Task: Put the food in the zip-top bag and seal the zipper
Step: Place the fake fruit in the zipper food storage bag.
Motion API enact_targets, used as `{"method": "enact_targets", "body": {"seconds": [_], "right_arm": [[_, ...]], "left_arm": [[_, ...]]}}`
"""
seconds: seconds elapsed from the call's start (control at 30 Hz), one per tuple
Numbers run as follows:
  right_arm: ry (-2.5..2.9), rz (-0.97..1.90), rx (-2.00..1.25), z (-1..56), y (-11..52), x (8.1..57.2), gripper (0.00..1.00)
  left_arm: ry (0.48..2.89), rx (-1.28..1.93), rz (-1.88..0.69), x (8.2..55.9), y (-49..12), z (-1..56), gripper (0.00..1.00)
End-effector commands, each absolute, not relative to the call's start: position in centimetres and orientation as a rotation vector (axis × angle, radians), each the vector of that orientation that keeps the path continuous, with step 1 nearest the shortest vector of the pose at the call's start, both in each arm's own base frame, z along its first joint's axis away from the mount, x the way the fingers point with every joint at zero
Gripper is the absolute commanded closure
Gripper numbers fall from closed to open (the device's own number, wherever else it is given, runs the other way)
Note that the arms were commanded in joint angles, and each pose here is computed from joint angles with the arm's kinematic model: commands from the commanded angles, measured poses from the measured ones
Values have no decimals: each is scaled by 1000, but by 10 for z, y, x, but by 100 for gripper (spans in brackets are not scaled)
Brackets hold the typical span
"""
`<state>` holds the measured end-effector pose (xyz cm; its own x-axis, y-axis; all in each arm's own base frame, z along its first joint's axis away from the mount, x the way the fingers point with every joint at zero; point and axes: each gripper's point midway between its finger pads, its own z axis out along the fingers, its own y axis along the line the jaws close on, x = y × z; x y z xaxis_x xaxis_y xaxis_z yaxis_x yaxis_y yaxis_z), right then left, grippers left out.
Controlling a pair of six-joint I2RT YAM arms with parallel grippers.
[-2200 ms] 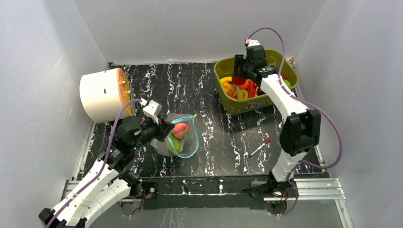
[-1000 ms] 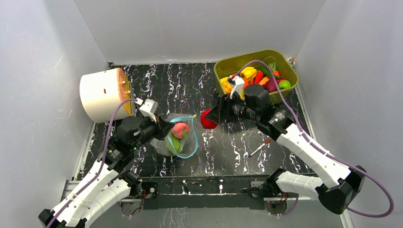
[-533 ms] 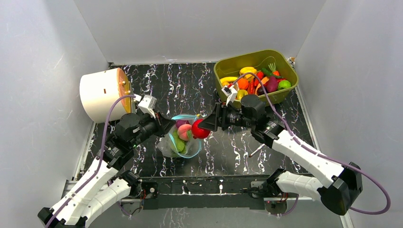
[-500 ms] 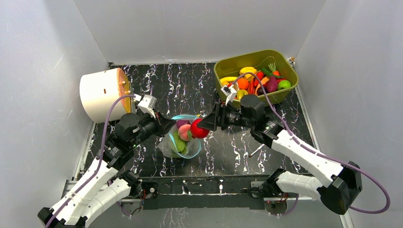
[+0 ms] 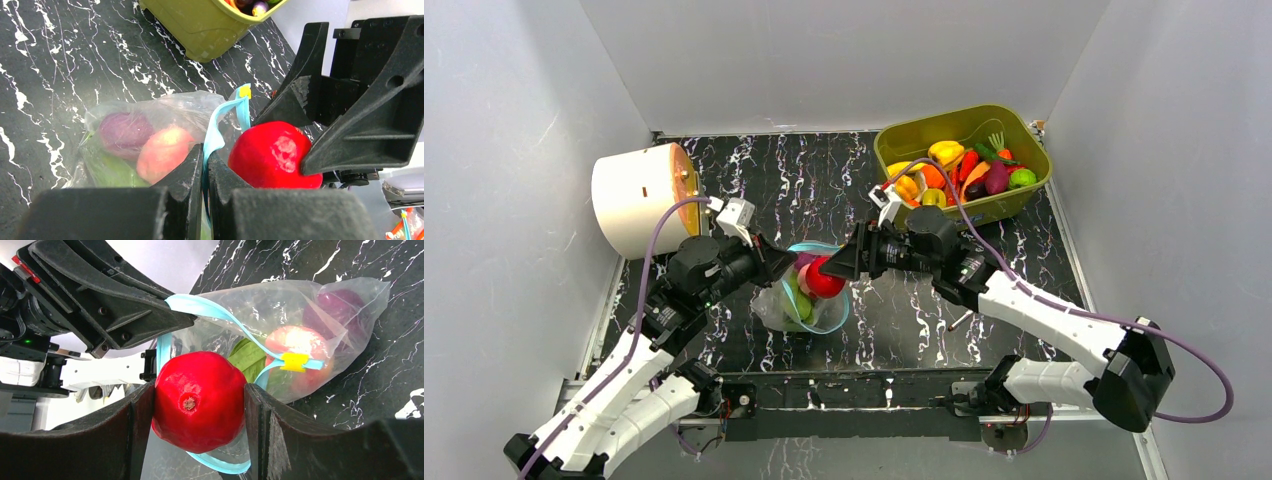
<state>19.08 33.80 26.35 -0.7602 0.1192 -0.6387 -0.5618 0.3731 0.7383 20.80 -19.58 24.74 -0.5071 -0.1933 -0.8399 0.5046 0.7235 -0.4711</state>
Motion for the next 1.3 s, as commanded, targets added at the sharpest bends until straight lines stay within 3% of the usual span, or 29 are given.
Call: {"method": "enact_targets", "body": {"seconds": [0.0, 0.67, 0.97, 1.27], "right_arm": [[1896, 1438, -363, 297, 352, 192, 59], [1991, 1312, -210, 280, 377, 209, 44], [1966, 1361, -258, 289, 383, 203, 26], [1940, 1323, -287, 305, 373, 200, 27]], "left_arm": [[1822, 244, -938, 209, -202, 283, 100], [1804, 196, -1007, 205, -206, 284, 100], [1802, 193, -980, 205, -201, 283, 100], [1806, 205, -944, 205, -197, 279, 100]]}}
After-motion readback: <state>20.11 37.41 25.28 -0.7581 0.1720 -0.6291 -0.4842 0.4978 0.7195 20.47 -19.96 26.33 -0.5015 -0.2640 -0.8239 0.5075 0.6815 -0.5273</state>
